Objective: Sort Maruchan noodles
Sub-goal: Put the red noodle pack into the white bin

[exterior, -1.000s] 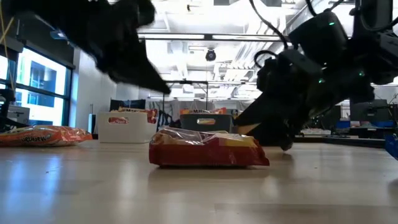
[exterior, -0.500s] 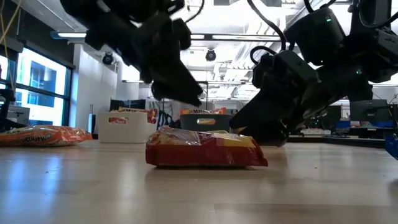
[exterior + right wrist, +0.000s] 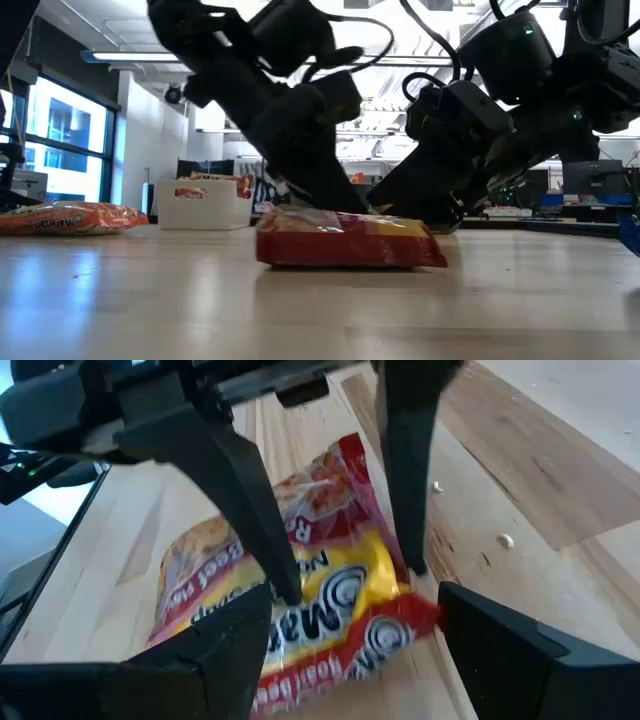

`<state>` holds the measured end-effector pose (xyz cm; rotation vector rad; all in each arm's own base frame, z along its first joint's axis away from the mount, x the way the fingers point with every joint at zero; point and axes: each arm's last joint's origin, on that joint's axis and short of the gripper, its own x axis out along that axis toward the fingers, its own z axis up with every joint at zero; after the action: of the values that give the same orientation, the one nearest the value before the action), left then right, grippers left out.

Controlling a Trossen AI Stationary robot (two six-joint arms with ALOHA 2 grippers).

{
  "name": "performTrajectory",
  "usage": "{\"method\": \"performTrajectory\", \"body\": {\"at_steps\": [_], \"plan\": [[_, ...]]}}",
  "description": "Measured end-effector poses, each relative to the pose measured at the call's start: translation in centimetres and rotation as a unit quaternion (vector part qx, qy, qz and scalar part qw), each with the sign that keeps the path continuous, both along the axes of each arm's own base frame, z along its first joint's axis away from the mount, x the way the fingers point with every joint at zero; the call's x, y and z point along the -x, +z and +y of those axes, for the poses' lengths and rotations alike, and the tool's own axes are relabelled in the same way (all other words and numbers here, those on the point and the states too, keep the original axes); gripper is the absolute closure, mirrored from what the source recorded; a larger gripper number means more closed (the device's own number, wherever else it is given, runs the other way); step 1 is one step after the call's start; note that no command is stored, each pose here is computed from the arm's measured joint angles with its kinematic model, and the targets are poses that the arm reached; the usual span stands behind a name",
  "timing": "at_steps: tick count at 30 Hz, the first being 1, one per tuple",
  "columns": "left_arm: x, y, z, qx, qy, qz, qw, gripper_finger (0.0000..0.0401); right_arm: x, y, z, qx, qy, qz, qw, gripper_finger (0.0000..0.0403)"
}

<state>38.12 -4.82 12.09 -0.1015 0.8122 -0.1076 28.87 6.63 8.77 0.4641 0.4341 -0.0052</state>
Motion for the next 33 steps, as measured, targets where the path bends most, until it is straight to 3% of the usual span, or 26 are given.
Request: {"method": "performTrajectory", "body": {"at_steps": [4, 10, 12, 18, 22, 26, 33], "plan": [[-0.5, 0.0, -0.1, -0.008, -0.023, -0.001, 1.0, 0.0242, 0.0, 0.0, 0.0, 0.002, 0.0, 0.001, 1.0, 0.0135], [-0.5, 0.0, -0.1, 0.004, -0.051, 0.002, 0.999, 0.0372, 0.0, 0.0, 0.0, 0.007, 0.005, 0.002, 1.0, 0.0135], [-0.4, -0.1, 0.0, 0.003, -0.05, 0.007, 0.999, 0.0392, 0.0, 0.0, 0.0, 0.012, 0.008, 0.0, 1.0, 0.0135], [-0.1, 0.6, 0.0, -0.017, -0.051, 0.008, 0.999, 0.0398, 0.1, 0.7, 0.0, 0.012, 0.013, -0.011, 1.0, 0.0135], [0.8, 1.9, 0.1, -0.057, -0.031, 0.021, 0.998, 0.04, 0.4, 2.1, 0.4, 0.022, 0.013, -0.021, 0.999, 0.0135], [1.6, 4.4, -0.2, -0.104, 0.003, 0.005, 0.995, 0.0401, 1.4, 3.4, 0.7, 0.013, -0.022, -0.031, 0.999, 0.0135], [3.0, 8.2, -2.5, -0.158, 0.042, -0.058, 0.985, 0.0401, 2.6, 2.7, 1.6, 0.026, -0.076, -0.023, 0.996, 0.0135]]}}
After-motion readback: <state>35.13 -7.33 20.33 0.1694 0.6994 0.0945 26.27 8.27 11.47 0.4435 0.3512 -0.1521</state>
